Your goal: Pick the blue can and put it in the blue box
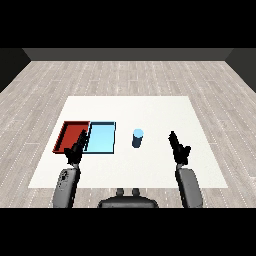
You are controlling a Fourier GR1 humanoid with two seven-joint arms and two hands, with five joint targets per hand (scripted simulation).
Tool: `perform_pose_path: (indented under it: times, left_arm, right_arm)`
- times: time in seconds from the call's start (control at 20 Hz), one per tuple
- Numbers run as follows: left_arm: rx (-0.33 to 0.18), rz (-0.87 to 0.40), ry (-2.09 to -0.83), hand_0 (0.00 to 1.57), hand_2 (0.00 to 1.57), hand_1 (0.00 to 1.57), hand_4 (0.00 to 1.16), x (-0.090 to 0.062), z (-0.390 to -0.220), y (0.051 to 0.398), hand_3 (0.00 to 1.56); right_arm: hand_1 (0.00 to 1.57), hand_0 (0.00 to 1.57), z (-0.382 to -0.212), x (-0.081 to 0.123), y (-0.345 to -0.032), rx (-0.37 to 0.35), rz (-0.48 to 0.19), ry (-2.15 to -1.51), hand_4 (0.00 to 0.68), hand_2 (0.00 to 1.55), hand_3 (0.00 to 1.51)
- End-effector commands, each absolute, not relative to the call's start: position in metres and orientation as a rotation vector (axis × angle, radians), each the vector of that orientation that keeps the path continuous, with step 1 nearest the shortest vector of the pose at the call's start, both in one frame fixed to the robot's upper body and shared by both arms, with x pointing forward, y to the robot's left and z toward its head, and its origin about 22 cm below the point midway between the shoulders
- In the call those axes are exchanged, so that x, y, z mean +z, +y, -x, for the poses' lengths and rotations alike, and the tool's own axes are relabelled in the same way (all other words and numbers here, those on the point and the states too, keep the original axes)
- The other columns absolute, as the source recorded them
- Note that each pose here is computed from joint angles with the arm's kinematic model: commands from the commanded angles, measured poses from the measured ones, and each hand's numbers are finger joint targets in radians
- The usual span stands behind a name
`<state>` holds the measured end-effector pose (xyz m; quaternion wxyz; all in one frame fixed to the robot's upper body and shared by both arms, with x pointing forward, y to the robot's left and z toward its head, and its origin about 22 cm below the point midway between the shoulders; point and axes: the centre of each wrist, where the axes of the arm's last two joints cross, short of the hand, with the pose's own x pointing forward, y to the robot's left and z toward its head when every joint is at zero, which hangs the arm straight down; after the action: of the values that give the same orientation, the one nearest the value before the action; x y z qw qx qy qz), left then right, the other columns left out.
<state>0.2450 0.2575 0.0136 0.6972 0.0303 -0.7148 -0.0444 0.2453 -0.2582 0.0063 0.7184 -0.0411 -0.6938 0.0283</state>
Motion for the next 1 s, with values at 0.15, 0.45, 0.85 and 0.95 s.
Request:
perform_pose_path:
  times: [0.15,0.45,0.85,0.95]
  left_arm:
    - [-0.068,-0.082,-1.608,0.00,0.00,0.00,0.00,0.016,-0.248,0.258,0.00]
    - [-0.020,0.041,-2.018,0.00,0.00,0.00,0.00,0.033,-0.250,0.256,0.00]
    - [-0.019,0.074,-2.034,0.00,0.00,0.00,0.00,0.028,-0.235,0.244,0.00]
    - [-0.010,0.083,-2.055,0.00,0.00,0.00,0.00,0.023,-0.257,0.258,0.00]
  right_arm:
    - [0.00,0.00,-0.288,0.017,-0.237,0.082,0.090,-1.588,0.000,0.00,0.00]
    - [0.00,0.00,-0.293,0.027,-0.228,0.024,-0.180,-1.835,0.000,0.00,0.00]
    - [0.00,0.00,-0.330,0.030,-0.241,0.004,-0.193,-1.846,0.000,0.00,0.00]
    - [0.00,0.00,-0.304,0.019,-0.242,0.030,-0.171,-1.838,0.000,0.00,0.00]
